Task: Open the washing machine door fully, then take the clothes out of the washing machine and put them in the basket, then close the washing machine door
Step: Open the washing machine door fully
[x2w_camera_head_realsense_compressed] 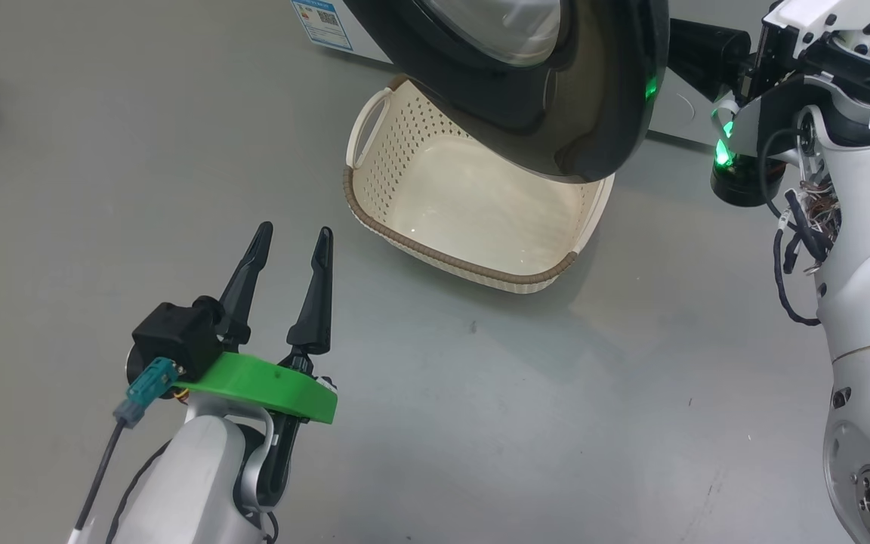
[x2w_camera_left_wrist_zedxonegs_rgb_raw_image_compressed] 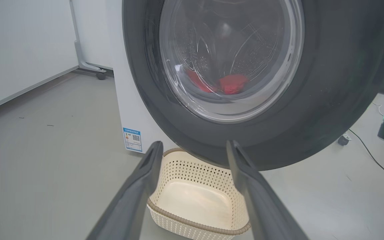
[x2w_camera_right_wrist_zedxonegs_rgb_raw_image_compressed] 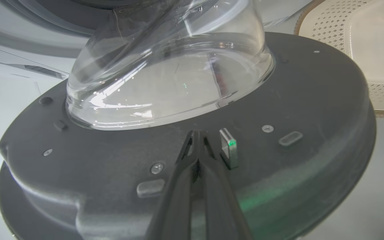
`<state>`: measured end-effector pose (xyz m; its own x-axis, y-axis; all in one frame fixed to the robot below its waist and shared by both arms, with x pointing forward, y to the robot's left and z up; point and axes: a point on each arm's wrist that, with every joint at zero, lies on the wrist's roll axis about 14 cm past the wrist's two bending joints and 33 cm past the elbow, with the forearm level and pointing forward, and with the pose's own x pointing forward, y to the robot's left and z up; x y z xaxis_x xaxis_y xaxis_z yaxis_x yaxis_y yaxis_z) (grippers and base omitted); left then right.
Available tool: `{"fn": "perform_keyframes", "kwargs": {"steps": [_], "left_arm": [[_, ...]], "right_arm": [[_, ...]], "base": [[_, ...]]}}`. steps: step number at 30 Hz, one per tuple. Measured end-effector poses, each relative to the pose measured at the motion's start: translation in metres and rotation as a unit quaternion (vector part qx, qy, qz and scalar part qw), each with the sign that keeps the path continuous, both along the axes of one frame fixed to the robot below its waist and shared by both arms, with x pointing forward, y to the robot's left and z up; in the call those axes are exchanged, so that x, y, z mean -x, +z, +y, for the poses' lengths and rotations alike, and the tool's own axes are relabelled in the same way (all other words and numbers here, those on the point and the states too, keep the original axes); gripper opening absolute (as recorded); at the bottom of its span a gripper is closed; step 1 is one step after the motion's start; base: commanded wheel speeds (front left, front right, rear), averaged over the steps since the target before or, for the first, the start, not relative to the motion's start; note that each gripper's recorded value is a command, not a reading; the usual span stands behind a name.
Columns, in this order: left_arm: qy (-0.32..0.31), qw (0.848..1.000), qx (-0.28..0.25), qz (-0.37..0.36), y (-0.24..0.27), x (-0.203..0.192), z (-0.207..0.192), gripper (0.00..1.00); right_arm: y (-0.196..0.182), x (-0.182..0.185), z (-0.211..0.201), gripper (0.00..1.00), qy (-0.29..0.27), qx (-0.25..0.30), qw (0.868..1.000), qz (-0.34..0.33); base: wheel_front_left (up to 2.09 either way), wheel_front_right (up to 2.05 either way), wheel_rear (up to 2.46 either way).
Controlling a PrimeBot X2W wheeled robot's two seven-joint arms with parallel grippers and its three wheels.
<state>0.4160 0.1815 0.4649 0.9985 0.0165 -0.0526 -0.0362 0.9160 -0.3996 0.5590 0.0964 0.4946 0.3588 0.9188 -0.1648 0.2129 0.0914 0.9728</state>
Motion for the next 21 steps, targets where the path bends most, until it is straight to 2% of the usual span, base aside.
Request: {"fn": "perform_keyframes", "kwargs": {"steps": [21], "left_arm": [[0.002, 1.000, -0.004, -0.008, 0.008, 0.008, 0.001, 1.00]], "right_arm": [[0.011, 0.052, 0.035, 0.00, 0.093, -0.040, 0.995, 0.013]], "base": [[0.00, 0.00, 0.00]]}}
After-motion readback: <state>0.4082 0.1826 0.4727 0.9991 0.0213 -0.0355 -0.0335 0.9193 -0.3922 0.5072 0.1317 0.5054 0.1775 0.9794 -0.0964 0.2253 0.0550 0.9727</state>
